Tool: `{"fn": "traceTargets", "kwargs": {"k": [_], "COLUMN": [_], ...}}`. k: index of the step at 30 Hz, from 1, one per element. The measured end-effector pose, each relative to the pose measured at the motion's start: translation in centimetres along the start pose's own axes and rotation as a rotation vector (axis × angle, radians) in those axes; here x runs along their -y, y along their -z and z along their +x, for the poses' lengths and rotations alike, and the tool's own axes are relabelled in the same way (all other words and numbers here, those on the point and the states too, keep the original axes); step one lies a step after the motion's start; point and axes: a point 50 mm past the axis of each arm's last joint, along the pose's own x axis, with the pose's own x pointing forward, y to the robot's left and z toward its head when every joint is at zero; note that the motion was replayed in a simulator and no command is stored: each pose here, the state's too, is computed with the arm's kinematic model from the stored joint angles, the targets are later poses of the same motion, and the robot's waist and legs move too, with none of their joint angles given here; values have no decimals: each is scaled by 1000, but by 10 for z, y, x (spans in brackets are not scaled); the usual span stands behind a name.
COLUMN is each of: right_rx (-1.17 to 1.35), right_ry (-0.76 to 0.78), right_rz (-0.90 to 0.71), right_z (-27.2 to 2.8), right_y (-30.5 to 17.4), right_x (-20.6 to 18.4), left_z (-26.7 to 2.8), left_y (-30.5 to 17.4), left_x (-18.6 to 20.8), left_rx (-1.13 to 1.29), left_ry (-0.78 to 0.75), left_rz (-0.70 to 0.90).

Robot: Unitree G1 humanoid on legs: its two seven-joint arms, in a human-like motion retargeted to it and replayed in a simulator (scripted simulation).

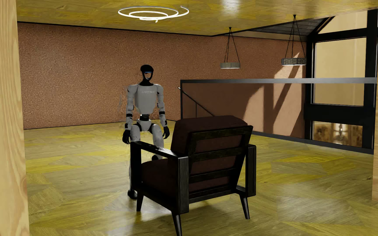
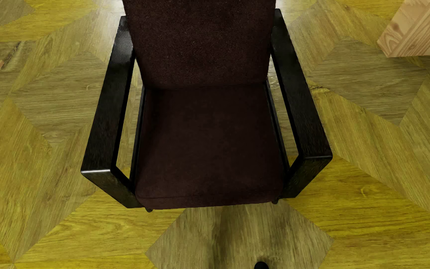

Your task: Approach the armchair

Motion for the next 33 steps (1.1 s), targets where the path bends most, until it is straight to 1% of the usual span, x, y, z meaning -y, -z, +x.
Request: {"fn": "traceTargets", "kwargs": {"k": [2, 4, 5, 7, 9, 11, 13, 14, 16, 19, 20, 21, 22, 23, 24, 25, 27, 29, 31, 33], "right_rx": [2, 24, 38, 63, 78, 86, 107, 119, 151, 212, 215, 203, 184, 156, 124, 85, -2, -62, -95, -129], "right_ry": [41, 92, 106, 122, 125, 115, 90, 82, 77, 115, 131, 141, 140, 129, 114, 95, 33, -18, -21, -12], "right_rz": [-5, 16, 25, 35, 25, -6, -49, -70, -97, -35, 6, 38, 53, 52, 39, 21, -22, -49, -13, 59], "right_z": [1, -1, -1, -3, -4, -4, -4, -3, -4, -10, -11, -12, -12, -11, -10, -8, -6, -7, -9, -11], "right_y": [-2, -5, -6, -4, -5, -8, -16, -20, -28, -32, -33, -29, -25, -19, -13, -5, 16, 33, 45, 50], "right_x": [8, 13, 15, 18, 19, 18, 14, 12, 12, 12, 12, 10, 7, 3, -1, -5, -13, -21, -24, -29], "left_z": [1, -3, -7, -20, -34, -46, -52, -51, -43, -22, -14, -8, -3, 0, 2, 3, 1, -3, -6, -7], "left_y": [-27, -57, -72, -101, -123, -136, -138, -133, -121, -95, -80, -64, -48, -32, -17, -5, 14, 28, 31, 26], "left_x": [-25, -59, -76, -106, -129, -143, -147, -144, -129, -96, -86, -75, -64, -52, -38, -21, 9, 34, 46, 47], "left_rx": [84, 166, 206, 298, 394, 473, 511, 509, 478, 356, 282, 197, 112, 43, -17, -55, -81, -106, -115, -95], "left_ry": [-34, -142, -206, -337, -431, -501, -536, -540, -496, -306, -239, -188, -171, -166, -149, -101, 23, 125, 148, 162], "left_rz": [121, 209, 215, 159, 63, -7, -43, -70, -131, -55, -95, -181, -273, -325, -326, -290, -234, -234, -213, -116]}}
